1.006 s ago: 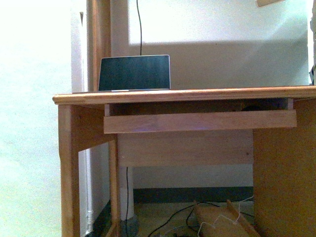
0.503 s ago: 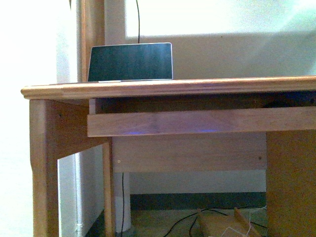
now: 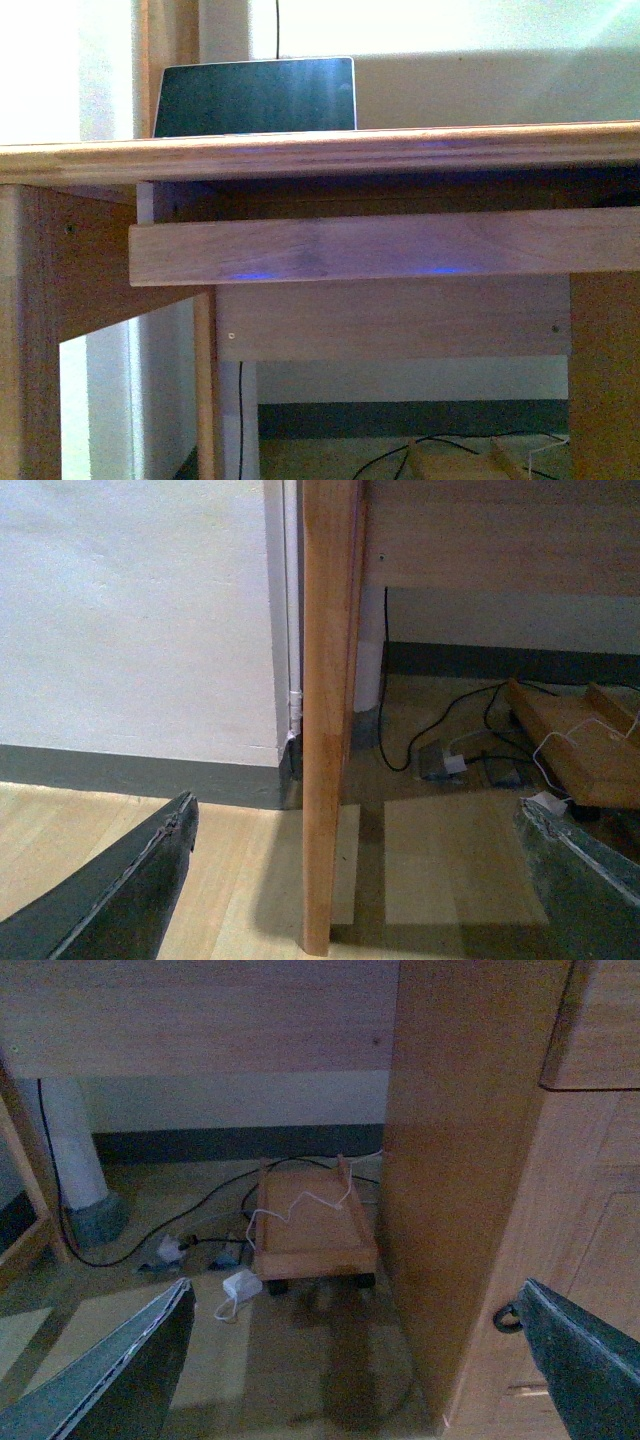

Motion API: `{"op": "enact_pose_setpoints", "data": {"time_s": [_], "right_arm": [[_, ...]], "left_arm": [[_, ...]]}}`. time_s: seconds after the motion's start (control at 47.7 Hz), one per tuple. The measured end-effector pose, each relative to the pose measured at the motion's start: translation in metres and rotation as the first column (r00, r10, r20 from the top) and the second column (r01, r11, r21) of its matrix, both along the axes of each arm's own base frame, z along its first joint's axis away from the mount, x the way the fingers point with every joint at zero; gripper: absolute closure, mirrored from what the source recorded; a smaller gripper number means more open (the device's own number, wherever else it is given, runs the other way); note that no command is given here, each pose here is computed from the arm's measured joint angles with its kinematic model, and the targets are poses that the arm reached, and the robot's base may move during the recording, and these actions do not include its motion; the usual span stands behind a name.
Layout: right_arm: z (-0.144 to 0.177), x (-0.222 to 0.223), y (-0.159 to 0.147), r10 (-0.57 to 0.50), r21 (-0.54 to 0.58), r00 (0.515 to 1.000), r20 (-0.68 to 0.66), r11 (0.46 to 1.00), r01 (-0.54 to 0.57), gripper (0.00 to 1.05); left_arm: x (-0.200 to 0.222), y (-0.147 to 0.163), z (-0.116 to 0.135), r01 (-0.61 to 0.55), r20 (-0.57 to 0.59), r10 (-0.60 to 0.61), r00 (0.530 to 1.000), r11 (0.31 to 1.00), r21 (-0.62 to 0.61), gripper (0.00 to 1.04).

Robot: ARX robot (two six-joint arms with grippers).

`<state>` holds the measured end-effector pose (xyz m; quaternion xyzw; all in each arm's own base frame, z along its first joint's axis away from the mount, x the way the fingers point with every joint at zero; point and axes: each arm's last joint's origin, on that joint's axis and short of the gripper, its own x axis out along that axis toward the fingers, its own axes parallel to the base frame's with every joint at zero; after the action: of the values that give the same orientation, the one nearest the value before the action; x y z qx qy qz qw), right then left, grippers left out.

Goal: Place mouse

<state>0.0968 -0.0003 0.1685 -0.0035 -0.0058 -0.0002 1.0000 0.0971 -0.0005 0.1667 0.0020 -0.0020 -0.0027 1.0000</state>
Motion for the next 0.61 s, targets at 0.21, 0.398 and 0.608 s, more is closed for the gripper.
{"op": "enact_pose_setpoints", "data": {"time_s": [0.21,0.398,0.608], "right_arm": [[0.0,0.0,0.0,0.0,0.0,1.0,0.0,1.0,0.0,0.07],[0.0,0.0,0.0,0.0,0.0,1.0,0.0,1.0,0.0,0.07],[0.0,0.0,0.0,0.0,0.0,1.0,0.0,1.0,0.0,0.07]], "left_arm": [[0.0,0.0,0.0,0.0,0.0,0.0,1.0,1.0,0.0,0.08],[0.0,0.0,0.0,0.0,0.0,0.0,1.0,1.0,0.0,0.08],[0.0,0.0,0.0,0.0,0.0,0.0,1.0,1.0,0.0,0.08]]}}
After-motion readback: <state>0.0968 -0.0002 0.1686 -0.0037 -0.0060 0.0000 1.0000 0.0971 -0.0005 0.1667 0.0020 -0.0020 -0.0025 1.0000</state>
